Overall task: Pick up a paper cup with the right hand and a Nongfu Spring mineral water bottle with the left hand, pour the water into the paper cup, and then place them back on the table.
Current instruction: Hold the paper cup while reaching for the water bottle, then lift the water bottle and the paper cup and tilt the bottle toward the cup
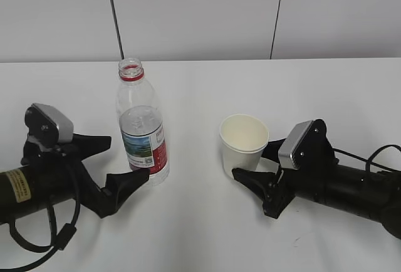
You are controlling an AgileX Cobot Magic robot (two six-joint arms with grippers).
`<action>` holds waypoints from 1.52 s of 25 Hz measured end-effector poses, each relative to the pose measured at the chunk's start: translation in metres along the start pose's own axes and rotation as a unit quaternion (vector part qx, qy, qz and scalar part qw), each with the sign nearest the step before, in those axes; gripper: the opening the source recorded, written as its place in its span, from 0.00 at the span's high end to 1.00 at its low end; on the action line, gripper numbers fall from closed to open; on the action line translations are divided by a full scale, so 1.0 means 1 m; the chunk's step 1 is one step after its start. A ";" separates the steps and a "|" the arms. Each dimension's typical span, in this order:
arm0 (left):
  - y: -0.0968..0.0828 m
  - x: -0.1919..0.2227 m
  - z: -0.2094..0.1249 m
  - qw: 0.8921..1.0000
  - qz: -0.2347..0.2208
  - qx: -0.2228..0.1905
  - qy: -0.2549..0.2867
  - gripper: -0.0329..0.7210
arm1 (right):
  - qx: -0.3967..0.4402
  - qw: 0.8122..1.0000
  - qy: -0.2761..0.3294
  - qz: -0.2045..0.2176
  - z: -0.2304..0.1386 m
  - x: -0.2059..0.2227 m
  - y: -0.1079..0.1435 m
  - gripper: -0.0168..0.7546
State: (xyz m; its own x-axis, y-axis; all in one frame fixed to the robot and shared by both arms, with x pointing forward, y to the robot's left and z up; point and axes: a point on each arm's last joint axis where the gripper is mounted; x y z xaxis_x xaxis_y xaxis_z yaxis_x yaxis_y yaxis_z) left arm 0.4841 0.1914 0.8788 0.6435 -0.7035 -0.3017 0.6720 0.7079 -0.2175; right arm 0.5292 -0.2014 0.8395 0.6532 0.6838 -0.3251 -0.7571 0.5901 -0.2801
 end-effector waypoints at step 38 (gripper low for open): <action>-0.005 0.047 0.012 0.998 -0.052 0.025 -0.022 0.12 | -0.026 0.998 -0.041 0.029 0.027 -0.006 -0.002 0.33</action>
State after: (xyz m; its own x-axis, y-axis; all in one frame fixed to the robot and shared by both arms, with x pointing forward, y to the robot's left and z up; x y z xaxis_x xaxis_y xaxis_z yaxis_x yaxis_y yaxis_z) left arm 0.5146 0.1541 0.8766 0.5843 -0.7757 -0.2386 0.7524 0.6280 -0.1989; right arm 0.5263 -0.1953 0.8664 0.6045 0.7501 -0.2683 -0.7914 0.5267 -0.3104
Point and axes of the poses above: a point on each arm's last joint axis where the gripper is mounted, x pointing out along that axis toward the gripper, y along the wrist's bending axis when the last joint is at zero, z = x × y, and after that the axes turned 10 degrees about -x, right-handed
